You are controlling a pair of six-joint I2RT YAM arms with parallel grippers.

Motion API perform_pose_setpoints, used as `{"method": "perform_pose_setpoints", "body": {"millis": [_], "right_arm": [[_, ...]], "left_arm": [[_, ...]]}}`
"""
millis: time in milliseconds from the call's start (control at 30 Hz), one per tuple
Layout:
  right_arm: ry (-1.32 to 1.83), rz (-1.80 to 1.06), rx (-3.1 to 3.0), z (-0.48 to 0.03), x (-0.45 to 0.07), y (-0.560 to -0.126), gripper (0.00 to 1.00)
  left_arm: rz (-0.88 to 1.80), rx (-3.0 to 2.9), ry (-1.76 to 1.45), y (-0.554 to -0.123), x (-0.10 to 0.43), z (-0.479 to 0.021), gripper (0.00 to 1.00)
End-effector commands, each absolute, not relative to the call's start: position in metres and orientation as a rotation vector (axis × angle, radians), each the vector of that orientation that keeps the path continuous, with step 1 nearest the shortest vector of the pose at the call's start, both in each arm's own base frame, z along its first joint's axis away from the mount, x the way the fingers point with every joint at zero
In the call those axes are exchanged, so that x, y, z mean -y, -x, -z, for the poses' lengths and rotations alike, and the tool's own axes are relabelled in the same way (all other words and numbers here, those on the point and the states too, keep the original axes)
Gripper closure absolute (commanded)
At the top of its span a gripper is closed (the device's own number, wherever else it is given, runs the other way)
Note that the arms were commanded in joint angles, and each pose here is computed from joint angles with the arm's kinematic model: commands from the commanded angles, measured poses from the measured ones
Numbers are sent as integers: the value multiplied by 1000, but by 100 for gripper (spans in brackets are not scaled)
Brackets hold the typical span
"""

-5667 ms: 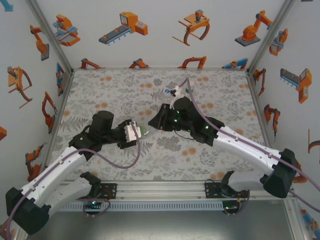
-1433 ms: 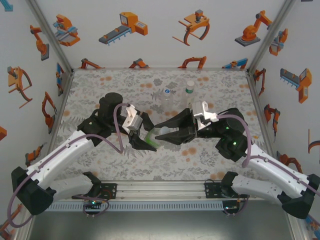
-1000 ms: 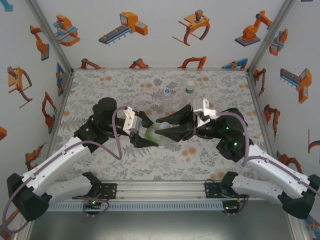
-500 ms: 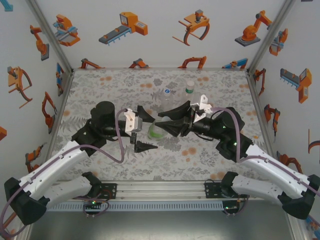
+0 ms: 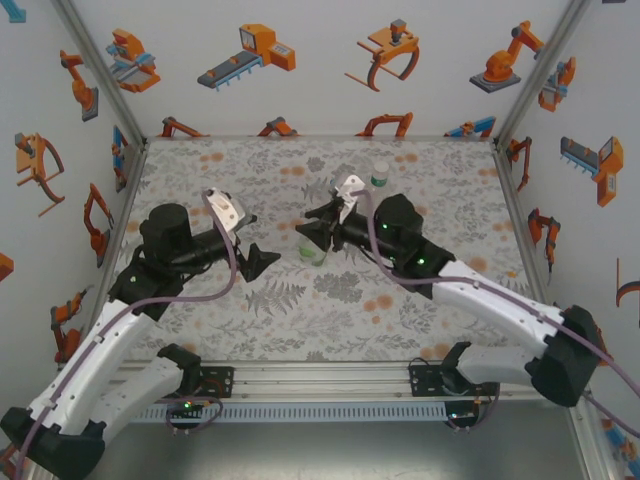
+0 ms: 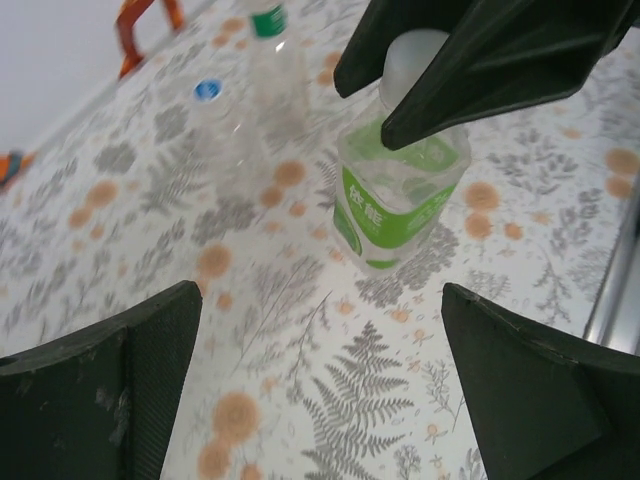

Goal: Screw on the bottle caps

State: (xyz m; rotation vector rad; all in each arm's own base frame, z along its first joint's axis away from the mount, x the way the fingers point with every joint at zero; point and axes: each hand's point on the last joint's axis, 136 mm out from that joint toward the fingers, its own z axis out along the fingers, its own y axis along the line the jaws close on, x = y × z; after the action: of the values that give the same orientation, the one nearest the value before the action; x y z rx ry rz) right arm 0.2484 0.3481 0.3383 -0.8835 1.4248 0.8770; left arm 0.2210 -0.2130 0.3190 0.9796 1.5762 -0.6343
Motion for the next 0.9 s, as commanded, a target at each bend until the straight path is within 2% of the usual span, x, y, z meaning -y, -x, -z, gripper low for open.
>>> {"method": "perform_pose_setpoints", "body": {"millis": [0,167,433,667,867], "right_arm": [[831,-858,-1363,-344,-357,-282,100],[805,-832,-1384,-317,-377,-338,100],[742,-834,-1400,-287,-400,-410,100],[690,-852,-1434,-268,-408,-451,100],[694,-859,-1470,-245,-413,-465,100]], "left_arm": [[539,-1732,-854,-233,188,-298,3],[405,-1737,-907,-236,176,-270,3],[428,-1708,-912,-237,181,-273,3],[478,-1714,-961,-230,188,-270,3],[464,-1708,-960,-230,186,-271,3]]}}
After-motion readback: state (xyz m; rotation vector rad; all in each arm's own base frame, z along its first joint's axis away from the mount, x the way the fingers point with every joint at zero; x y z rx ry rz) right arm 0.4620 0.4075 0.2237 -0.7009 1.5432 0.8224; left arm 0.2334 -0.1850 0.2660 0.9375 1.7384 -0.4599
